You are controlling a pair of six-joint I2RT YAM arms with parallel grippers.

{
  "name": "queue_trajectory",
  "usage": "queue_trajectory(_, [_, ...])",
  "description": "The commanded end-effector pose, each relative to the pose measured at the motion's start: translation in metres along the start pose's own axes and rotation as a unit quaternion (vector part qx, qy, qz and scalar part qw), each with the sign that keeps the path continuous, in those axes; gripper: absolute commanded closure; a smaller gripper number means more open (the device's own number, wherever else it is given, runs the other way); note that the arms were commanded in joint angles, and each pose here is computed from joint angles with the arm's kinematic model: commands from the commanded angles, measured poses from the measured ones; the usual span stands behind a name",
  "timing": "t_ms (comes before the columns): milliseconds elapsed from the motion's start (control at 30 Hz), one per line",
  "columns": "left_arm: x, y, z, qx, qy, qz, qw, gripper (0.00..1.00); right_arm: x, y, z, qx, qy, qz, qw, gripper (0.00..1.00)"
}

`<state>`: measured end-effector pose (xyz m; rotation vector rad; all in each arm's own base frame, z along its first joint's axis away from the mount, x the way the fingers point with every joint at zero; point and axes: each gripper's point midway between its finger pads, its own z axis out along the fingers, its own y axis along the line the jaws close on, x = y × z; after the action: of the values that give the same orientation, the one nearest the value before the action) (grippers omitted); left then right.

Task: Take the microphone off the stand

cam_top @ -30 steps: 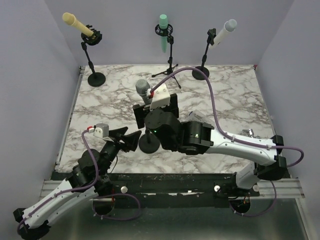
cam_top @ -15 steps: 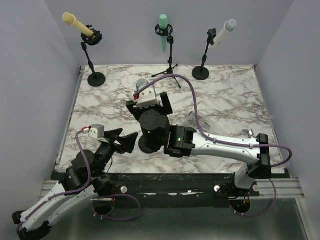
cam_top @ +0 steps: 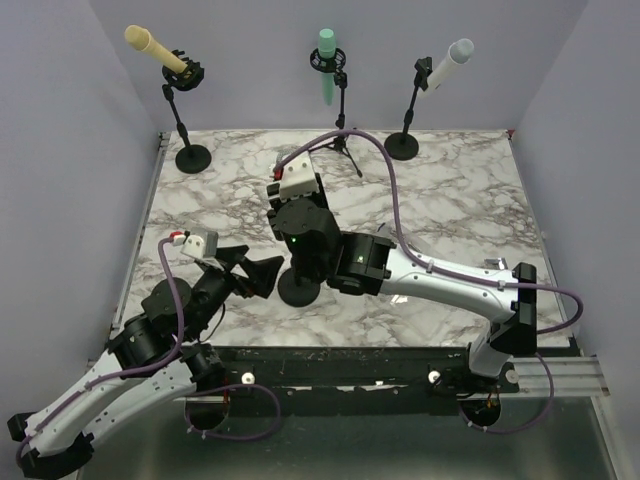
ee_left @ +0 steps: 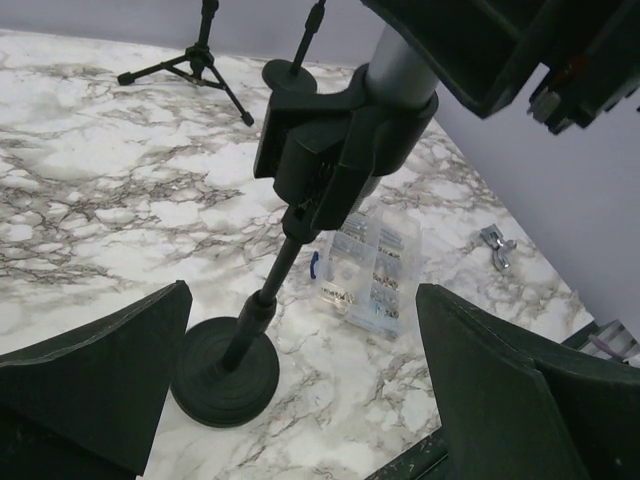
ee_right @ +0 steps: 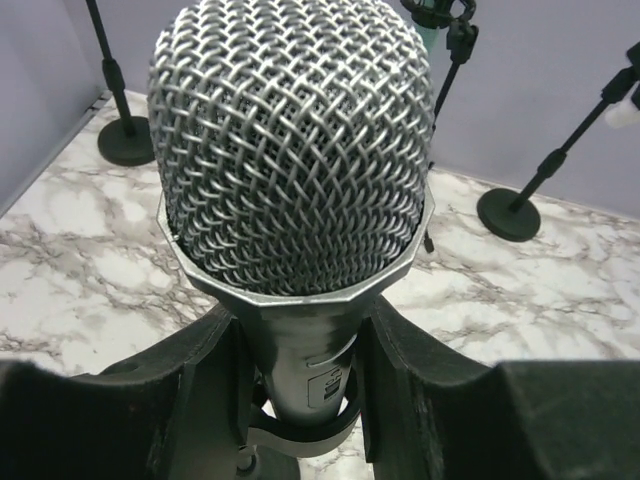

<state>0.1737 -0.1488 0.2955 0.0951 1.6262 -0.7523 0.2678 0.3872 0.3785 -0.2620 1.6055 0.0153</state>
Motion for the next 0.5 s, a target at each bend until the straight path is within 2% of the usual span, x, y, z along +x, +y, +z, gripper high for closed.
queue_trajectory(0, [0.007,-0.009,0.002,0.021,0.032,0.026,0.999,0.01,0.009,0.009,0.0,-0.083,0.037,0.033,0.995,0.71])
queue_trajectory(267, [-0.008,-0.021,0.015,0.046,0.049,0.068,0.995,0.01,0.015,0.006,-0.004,-0.135,0.042,0.021,0.99,0.93])
queue_trajectory(467, [-0.017,-0.015,0.031,0.055,0.07,0.075,0.993,0.01,0.016,0.006,-0.005,-0.152,0.045,0.027,0.987,0.97])
